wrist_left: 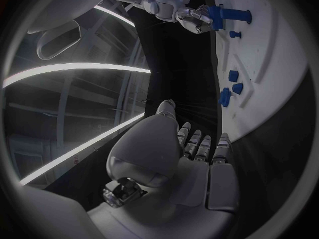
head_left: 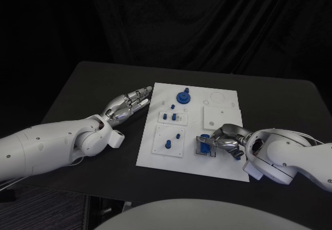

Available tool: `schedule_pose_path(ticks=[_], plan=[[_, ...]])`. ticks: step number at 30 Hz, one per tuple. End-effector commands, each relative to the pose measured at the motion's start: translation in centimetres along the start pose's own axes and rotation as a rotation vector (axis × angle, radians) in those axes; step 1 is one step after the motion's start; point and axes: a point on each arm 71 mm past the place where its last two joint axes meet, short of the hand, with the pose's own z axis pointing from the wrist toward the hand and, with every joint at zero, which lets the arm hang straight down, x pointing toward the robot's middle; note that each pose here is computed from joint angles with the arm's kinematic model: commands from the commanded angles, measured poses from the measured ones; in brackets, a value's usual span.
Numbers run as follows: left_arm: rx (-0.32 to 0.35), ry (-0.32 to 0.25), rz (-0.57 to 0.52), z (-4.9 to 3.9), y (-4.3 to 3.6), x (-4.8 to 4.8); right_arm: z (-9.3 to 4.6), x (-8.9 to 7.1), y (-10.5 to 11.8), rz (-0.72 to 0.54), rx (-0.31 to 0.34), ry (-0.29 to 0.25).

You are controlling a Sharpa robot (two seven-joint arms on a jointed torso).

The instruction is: Assemble the parts on the task board

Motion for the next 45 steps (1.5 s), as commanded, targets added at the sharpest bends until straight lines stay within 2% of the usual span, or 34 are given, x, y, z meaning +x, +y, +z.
schedule_pose_path(ticks=[1,14,17,22,29,32,37,45], plan=[[0.046,0.013,-0.01,0.05,-0.28,0.22,0.0,0.1,0.0,-0.016,-0.003,0.003],[0.043,0.015,-0.011,0.08,-0.24,0.21,0.0,0.2,0.1,-0.04,-0.016,0.004],[0.043,0.016,-0.012,0.08,-0.23,0.21,-0.1,-0.1,0.2,-0.026,-0.041,-0.024],[0.044,0.016,-0.012,0.08,-0.23,0.19,-0.6,-0.6,0.6,-0.011,-0.121,-0.1],[0.043,0.015,-0.012,0.01,-0.2,0.12,-1.9,-1.3,1.3,-0.09,-0.263,-0.214],[0.042,0.015,-0.012,-0.01,-0.17,0.1,-2.3,-1.4,1.5,-0.112,-0.3,-0.24],[0.041,0.016,-0.013,-0.02,-0.12,0.12,-2.5,-1.4,1.4,-0.152,-0.308,-0.235],[0.039,0.016,-0.014,-0.04,-0.05,0.14,-2.2,-0.6,0.5,-0.245,-0.244,-0.135]])
